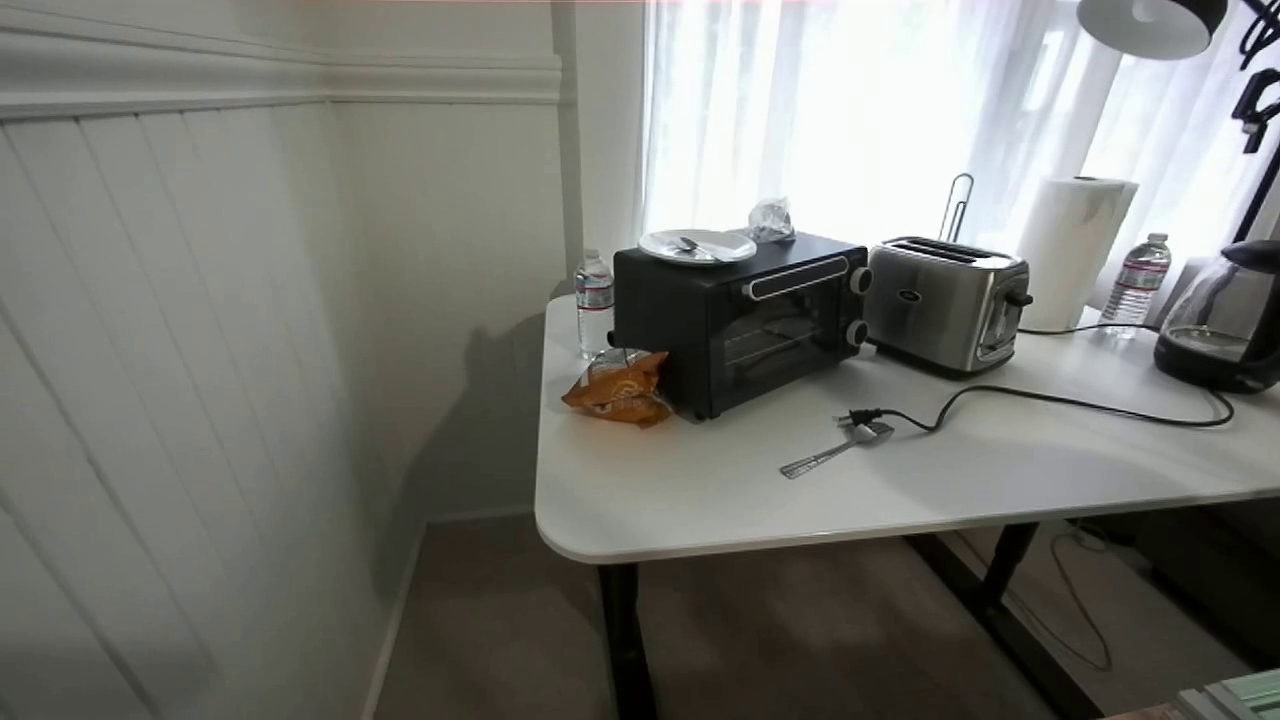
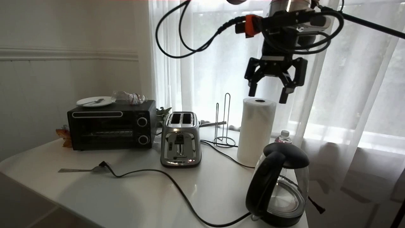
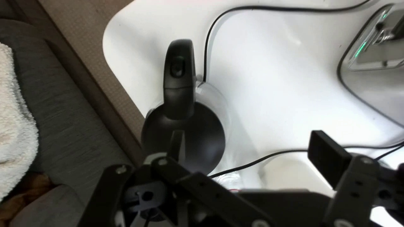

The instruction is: Close the black kettle lid fully

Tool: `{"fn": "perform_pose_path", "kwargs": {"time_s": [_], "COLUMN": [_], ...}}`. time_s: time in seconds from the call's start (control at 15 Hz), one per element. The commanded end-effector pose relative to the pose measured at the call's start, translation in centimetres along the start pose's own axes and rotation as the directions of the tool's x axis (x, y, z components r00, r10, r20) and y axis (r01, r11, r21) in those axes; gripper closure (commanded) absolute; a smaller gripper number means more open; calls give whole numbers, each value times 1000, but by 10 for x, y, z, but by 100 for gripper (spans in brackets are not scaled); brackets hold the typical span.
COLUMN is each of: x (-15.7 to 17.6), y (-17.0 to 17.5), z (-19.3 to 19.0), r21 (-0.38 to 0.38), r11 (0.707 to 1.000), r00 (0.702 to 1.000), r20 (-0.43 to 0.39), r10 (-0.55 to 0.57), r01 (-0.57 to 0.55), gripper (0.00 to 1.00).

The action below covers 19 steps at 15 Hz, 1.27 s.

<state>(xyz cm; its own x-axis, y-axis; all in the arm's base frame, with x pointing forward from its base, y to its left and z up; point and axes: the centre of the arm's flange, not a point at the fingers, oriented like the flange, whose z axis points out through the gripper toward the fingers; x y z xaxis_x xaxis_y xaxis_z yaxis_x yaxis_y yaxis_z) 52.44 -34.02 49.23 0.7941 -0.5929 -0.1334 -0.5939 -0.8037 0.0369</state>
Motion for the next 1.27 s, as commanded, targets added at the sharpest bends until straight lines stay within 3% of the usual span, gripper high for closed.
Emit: {"fn": "perform_pose_path", "kwargs": {"time_s": [0.0,0.27,0.6,0.67,1.2], "x": [-74,-116,-154,-122,-122], "y": [-15,-21,-17,-23,-23], "z": [-2,-2,-2,-7,-2], "r21": [19,65,104,90,94], "r11": [981,915,798,842,839], "r00": [980,917,804,846,843], "r20": [42,6,-43,-3,5], "r10": [-196,-399,-593,-533,-538], "r01": [195,398,594,531,535], "gripper": [0,0,0,0,0]}}
